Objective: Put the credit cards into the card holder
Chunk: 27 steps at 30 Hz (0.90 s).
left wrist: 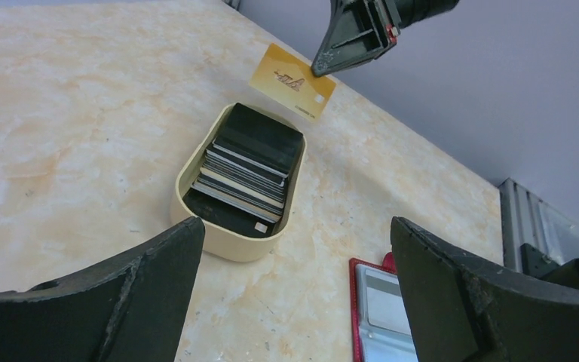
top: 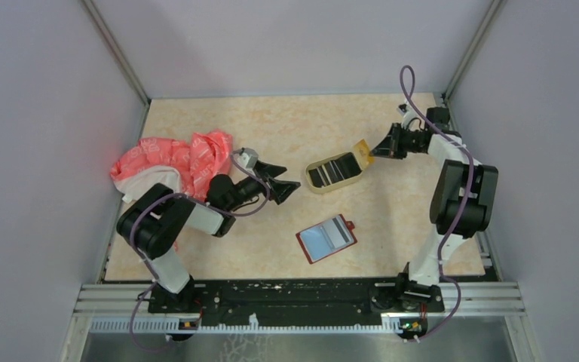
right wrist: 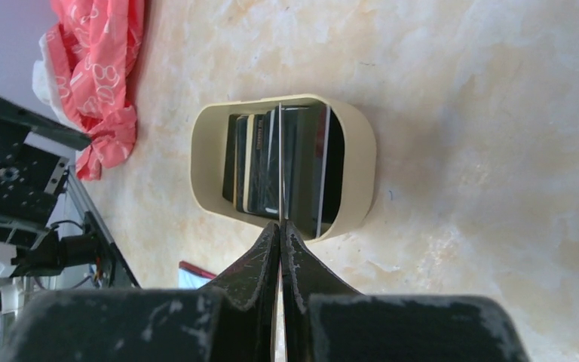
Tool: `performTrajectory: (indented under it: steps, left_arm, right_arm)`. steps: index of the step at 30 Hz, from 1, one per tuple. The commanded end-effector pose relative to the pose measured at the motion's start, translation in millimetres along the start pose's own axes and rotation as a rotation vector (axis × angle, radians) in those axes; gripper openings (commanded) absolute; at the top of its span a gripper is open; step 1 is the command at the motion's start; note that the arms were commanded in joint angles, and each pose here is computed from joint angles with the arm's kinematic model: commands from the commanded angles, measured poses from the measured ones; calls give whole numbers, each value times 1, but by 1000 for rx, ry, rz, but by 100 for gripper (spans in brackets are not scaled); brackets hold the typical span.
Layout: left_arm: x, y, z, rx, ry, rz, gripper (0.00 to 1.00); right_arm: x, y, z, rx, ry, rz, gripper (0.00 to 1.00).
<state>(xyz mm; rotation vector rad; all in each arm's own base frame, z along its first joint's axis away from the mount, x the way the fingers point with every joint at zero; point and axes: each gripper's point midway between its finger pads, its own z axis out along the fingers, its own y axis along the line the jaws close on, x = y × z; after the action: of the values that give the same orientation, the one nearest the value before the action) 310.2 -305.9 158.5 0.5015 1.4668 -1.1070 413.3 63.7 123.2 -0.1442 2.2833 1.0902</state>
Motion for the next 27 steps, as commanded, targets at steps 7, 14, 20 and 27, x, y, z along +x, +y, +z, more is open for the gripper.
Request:
performTrajectory:
  steps: [7, 14, 20, 27]
  left_arm:
    - [-17, -20, -19, 132, -133, -347, 93]
    - [-29, -22, -19, 126, -163, -436, 94]
    - [-38, -23, -21, 115, -192, -470, 91]
    - [-53, -29, -20, 142, -223, -479, 78]
  right_arm:
    - [14, 94, 24, -257, 56, -104, 0]
    - [46, 155, 49, -420, 169, -156, 0]
    - [62, 193, 52, -513, 213, -194, 0]
    - [81, 221, 57, -577, 269, -234, 0]
